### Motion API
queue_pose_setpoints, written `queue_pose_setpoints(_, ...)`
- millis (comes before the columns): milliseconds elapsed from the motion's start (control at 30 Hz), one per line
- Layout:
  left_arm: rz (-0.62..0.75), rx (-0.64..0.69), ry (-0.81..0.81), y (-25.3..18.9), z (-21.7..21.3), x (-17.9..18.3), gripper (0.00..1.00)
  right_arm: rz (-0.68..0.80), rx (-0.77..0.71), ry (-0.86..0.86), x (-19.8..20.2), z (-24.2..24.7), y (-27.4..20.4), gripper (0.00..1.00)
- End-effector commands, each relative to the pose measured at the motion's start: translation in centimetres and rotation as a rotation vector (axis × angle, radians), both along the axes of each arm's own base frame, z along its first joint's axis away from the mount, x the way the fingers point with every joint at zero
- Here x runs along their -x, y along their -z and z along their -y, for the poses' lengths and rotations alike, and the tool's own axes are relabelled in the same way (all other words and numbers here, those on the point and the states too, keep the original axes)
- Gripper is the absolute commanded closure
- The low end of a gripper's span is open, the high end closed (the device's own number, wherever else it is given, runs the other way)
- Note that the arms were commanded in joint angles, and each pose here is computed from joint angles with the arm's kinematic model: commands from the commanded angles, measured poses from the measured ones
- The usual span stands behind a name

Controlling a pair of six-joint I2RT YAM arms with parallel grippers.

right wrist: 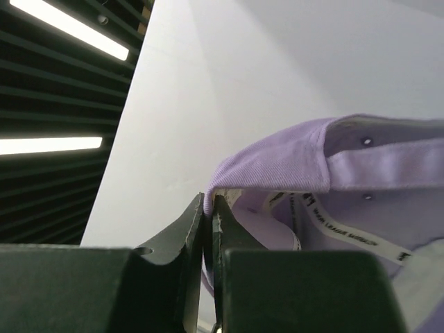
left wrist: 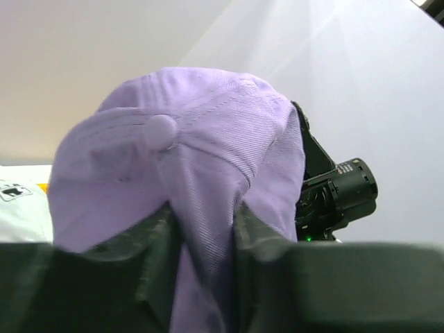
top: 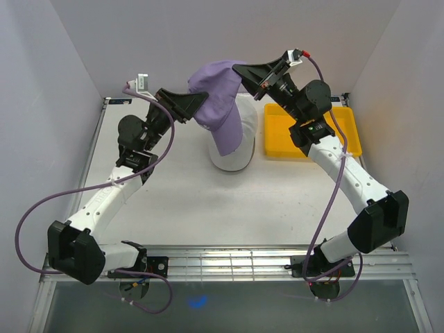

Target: Stack the hats

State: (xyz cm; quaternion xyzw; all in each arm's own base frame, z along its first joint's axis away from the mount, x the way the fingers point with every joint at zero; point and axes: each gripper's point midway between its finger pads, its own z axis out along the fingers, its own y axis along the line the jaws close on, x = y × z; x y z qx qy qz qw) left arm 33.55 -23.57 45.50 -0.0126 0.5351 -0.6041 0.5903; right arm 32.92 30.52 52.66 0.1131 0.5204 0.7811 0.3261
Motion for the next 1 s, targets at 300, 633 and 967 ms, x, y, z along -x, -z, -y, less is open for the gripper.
queue_pose_setpoints(300,-0.043,-0.112,0.012,-0.7,1.8,-3.6,0.94,0.04,0.186,0.027,-6.9,2.7,3.3,0.8)
queue_pose_setpoints(633,-0.069,-0.191,-0.051,-1.1,3.5,-8.1,1.0,0.013,0.328,0.031,-10.6,3.5,8.6,0.32)
queue_pose_setpoints(967,-0.112,-0.212,-0.14,-1.8,3.0,-9.9,1.0,-0.036,0.362,0.143,-10.2,7.4,11.7,0.17)
